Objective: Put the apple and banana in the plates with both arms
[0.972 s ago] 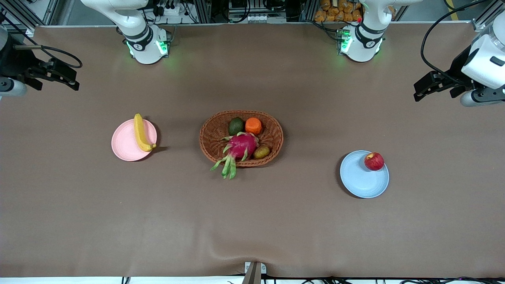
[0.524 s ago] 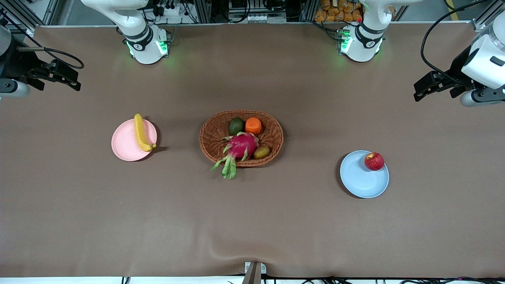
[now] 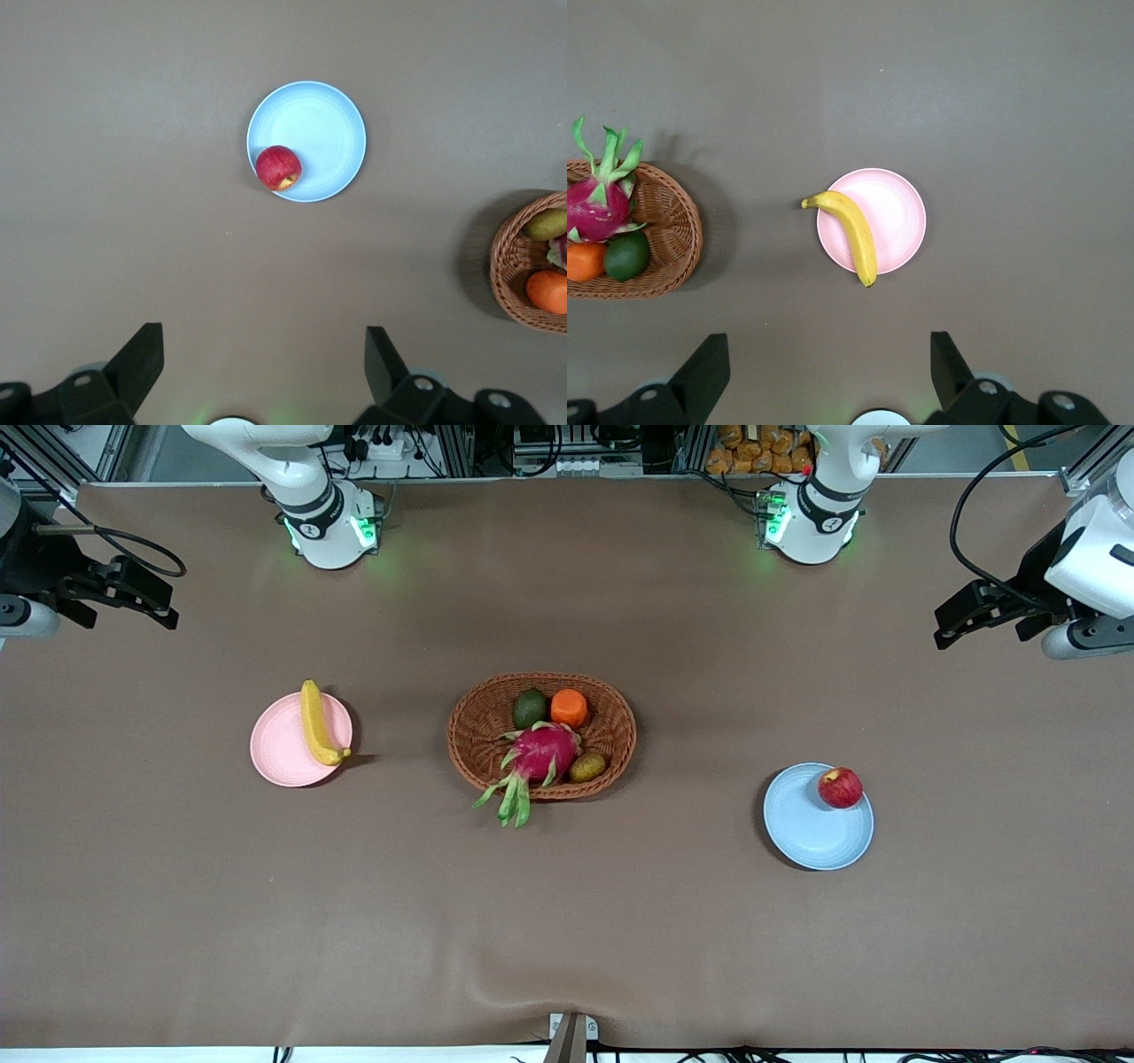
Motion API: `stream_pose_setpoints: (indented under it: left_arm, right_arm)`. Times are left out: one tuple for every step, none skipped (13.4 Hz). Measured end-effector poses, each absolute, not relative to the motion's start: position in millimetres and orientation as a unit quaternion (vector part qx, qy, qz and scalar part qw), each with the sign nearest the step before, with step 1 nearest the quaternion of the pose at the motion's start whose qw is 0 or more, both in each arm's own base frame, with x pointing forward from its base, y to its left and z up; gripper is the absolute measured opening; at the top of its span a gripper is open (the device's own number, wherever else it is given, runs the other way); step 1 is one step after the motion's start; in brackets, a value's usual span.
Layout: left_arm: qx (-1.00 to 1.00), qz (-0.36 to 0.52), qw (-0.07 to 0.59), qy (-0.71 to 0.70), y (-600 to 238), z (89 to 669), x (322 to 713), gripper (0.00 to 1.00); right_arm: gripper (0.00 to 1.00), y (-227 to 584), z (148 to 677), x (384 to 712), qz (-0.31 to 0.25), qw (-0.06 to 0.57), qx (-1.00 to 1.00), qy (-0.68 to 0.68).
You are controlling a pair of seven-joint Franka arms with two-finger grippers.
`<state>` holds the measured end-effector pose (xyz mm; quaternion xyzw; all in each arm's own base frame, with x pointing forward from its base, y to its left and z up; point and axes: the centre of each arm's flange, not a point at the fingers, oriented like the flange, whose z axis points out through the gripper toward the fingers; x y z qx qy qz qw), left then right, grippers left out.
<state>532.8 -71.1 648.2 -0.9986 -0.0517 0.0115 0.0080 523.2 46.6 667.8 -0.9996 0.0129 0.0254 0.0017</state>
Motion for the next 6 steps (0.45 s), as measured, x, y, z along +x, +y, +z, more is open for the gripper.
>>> stream_pose_setpoints:
  left_arm:
    - [-0.998, 0.013, 0.008, -0.054, -69, 649, 532, 1.00]
    - [-0.998, 0.016, 0.009, -0.057, -65, 650, 531, 1.00]
    - [-0.998, 0.019, 0.009, -0.061, -61, 651, 530, 1.00]
    - [-0.998, 0.021, 0.010, -0.065, -57, 652, 529, 1.00]
    - [-0.997, 0.022, 0.010, -0.068, -54, 654, 528, 1.00]
    - [-0.997, 0.022, 0.010, -0.069, -52, 657, 527, 1.00]
  right_arm:
    - [1.00, 47, 668, 523, 0.025, 0.002, -1.000, 0.013]
    - [1.00, 46, 668, 523, 0.025, 0.002, -1.000, 0.014]
    - [1.00, 45, 668, 523, 0.025, 0.002, -1.000, 0.015]
    - [1.00, 44, 668, 524, 0.025, 0.002, -1.000, 0.016]
    - [1.00, 42, 668, 524, 0.025, 0.002, -1.000, 0.018]
    - [1.00, 42, 668, 524, 0.025, 0.002, -1.000, 0.018]
